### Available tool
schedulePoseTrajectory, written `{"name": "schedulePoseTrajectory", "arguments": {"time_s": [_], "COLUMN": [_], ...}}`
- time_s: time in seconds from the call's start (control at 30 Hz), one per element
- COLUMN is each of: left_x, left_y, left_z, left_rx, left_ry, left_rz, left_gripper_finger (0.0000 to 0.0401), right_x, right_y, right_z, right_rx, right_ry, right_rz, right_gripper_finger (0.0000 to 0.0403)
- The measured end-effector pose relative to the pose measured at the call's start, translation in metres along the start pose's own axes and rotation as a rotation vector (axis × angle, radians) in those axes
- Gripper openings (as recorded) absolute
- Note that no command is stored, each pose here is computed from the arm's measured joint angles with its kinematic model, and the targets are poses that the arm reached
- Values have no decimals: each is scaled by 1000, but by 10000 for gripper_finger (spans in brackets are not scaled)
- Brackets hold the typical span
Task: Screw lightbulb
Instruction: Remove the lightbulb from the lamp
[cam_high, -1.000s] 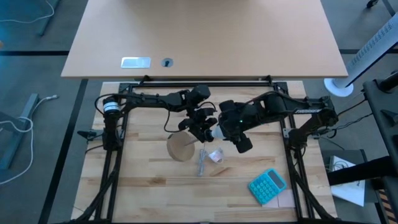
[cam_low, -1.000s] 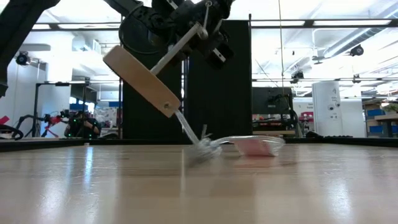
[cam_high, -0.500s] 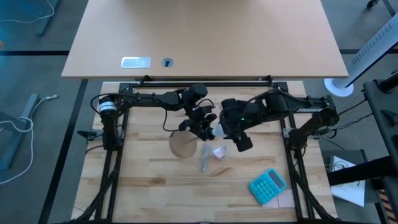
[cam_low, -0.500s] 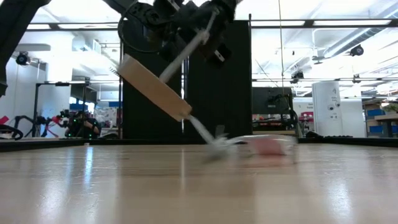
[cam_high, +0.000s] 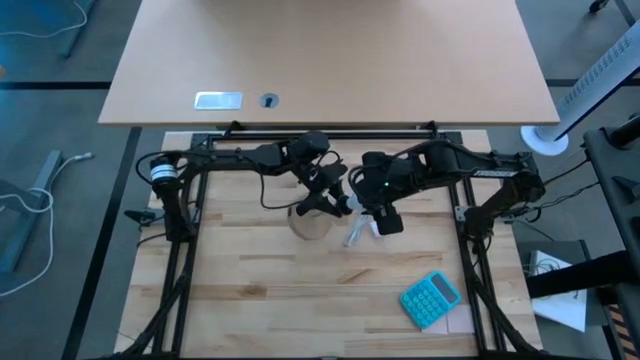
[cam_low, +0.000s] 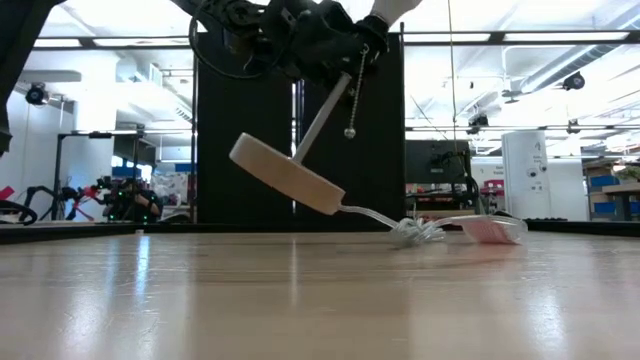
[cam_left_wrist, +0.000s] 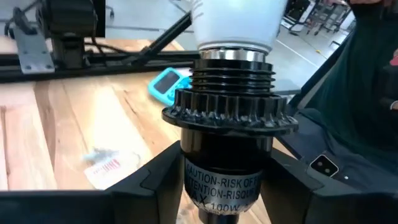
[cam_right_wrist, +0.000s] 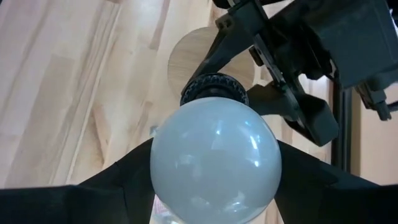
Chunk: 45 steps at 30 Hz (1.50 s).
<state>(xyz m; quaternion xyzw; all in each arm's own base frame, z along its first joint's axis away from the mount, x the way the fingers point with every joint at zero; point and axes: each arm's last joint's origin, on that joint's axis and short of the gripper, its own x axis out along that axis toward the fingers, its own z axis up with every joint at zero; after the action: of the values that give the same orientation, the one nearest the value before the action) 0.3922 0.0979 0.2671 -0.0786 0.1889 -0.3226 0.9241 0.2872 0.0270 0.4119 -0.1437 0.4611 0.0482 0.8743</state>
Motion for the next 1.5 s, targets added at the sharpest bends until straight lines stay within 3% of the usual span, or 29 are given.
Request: {"name": "schedulePoseTrajectory", "arguments": {"time_s": [0.33,0.57,0.77,1.07,1.3,1.5], "left_x": [1,-8,-17,0,2,12], "left_y": [1,2,4,20,34,40], "left_z": [0,3,-6,-27,-29,-28], "left_rx": [17,-4,-64,-20,-8,-13], "left_ry": [-4,-47,-23,-10,-63,-62], "left_rz": [1,-136,-217,-211,-319,-343], "left_gripper_finger": [257,295,302,302,302,302], "right_x": [1,3,3,7,8,8], "right_y": [0,2,2,3,3,2], "right_z": [0,-1,-1,1,1,1], "right_rx": [-50,-82,-93,-86,-81,-82], "right_ry": [3,15,14,19,16,16], "right_rz": [8,51,48,68,67,67], "right_gripper_finger": [243,246,242,244,246,243]}}
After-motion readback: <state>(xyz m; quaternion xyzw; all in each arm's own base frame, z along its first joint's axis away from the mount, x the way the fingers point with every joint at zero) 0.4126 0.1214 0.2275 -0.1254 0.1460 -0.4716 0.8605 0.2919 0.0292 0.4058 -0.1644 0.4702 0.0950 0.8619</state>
